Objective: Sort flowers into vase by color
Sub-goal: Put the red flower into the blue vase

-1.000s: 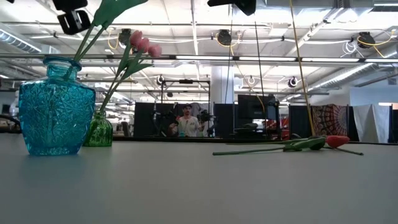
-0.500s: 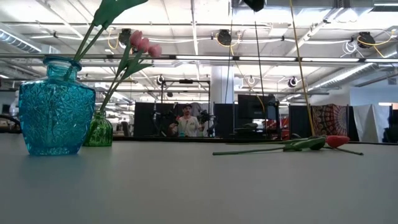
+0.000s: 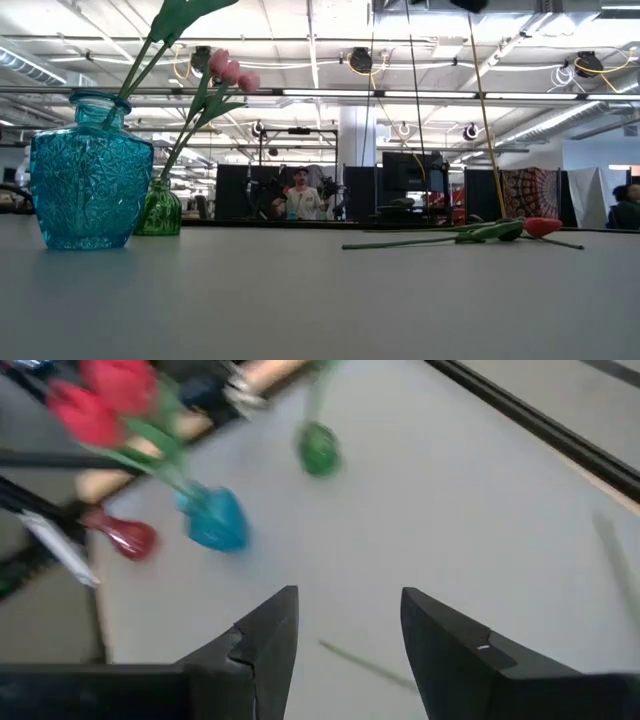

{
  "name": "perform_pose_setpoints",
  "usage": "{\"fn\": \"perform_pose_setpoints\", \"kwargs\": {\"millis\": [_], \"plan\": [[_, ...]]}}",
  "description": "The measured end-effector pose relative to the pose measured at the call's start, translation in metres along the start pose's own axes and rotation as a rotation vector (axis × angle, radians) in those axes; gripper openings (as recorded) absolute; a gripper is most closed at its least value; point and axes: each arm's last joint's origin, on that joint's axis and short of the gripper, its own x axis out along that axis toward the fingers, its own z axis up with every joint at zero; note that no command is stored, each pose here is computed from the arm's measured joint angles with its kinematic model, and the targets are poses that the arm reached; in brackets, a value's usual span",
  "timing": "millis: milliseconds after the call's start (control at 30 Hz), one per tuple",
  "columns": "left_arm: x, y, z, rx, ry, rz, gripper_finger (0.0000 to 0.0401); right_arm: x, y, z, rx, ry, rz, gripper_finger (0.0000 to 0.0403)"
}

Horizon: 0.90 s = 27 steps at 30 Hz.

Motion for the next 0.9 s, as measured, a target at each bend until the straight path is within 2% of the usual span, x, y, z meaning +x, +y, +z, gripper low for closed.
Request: {"fn": "perform_pose_setpoints", "kwargs": {"millis": [233,467,667,900], "plan": [[0.0,0.003,0.01,0.068,0.004,0.109,0.0138,-0.028,-0.028,-0.019,-0.005,0.104,-0.241,0.0169],[-0.001,0.004,0.004,0.094,0.073,0.133,0.0138,-0.036,-0.049,-0.027,-0.07,0.226,-0.415,0.0169],[-0.002,0.005,-0.004,0.126,0.158,0.145,0.0138,-0.027,-0.067,-0.021,-0.111,0.318,-0.511,0.0169],[-0.004,0.006,-0.015,0.17,0.267,0.147,0.0138,-0.012,-0.094,-0.011,-0.104,0.452,-0.502,0.0169]]}}
